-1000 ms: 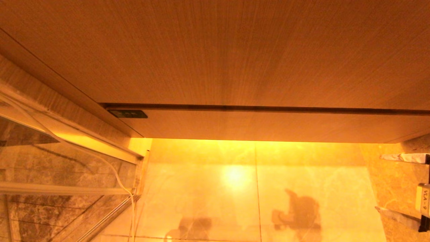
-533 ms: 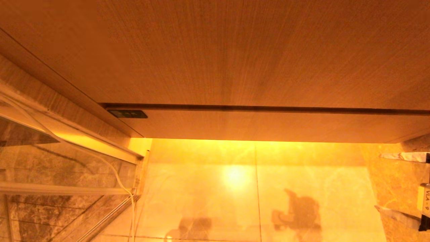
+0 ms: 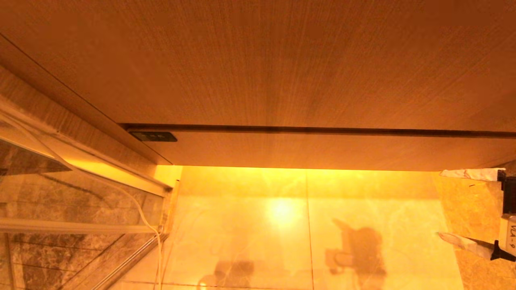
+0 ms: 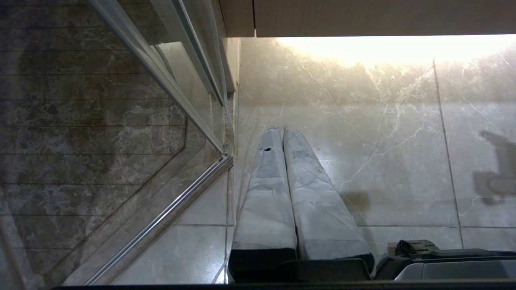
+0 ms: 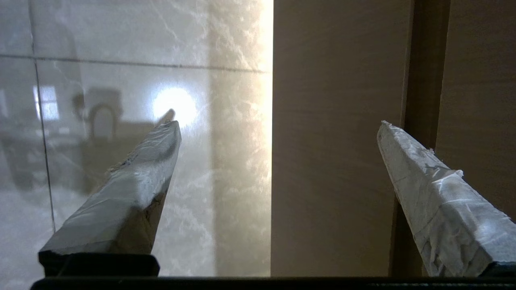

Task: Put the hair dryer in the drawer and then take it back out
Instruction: Pull open the drawer

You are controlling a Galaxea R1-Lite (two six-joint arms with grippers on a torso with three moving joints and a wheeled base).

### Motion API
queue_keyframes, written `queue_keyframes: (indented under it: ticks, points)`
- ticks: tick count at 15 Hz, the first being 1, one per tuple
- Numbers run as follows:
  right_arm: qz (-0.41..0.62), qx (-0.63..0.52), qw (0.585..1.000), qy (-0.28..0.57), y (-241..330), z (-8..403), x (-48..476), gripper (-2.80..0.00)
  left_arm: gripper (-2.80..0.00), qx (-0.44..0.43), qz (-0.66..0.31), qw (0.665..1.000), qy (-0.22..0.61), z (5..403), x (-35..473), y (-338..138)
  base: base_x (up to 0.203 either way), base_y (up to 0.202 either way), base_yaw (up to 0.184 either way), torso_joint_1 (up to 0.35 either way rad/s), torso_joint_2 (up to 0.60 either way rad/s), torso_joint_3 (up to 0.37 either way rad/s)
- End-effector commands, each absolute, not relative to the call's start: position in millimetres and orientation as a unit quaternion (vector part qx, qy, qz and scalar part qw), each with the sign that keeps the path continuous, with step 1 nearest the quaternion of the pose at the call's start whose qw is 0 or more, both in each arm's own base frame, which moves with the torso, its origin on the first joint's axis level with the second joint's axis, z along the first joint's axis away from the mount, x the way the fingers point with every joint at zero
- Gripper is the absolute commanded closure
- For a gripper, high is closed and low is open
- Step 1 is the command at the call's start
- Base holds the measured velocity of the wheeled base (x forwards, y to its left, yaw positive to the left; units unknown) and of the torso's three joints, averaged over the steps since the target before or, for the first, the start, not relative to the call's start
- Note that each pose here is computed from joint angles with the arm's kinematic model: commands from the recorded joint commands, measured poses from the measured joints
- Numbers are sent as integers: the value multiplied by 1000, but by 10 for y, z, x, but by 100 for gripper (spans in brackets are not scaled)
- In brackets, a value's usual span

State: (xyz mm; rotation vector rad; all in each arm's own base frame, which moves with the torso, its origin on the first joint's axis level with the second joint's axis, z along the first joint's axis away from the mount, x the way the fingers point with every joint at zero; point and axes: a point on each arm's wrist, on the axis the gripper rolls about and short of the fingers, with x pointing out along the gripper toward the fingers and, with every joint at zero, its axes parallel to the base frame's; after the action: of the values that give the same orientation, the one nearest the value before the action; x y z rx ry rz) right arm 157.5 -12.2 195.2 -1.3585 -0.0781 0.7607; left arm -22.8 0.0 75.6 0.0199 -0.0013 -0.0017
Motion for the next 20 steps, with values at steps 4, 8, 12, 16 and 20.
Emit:
queue_keyframes:
  ticks: [4,8,12,16,20]
  points:
    - [406,-579,707,-15,-121,1855,1842,-280,0,10,-1,1000,0,752,-227,0,0,0,0,0,0,0]
    - [451,-574,683,-8,-55,1902,2147,-280,0,10,-1,1000,0,752,-227,0,0,0,0,0,0,0]
    - [433,-608,665,27,-32,1923,2492,-280,0,10,-1,1000,0,752,-227,0,0,0,0,0,0,0]
    - [425,-610,668,45,-27,1928,2533,-280,0,10,-1,1000,0,752,-227,0,0,0,0,0,0,0]
    - [407,-589,697,37,22,2058,2490,-280,0,10,-1,1000,0,752,-227,0,0,0,0,0,0,0]
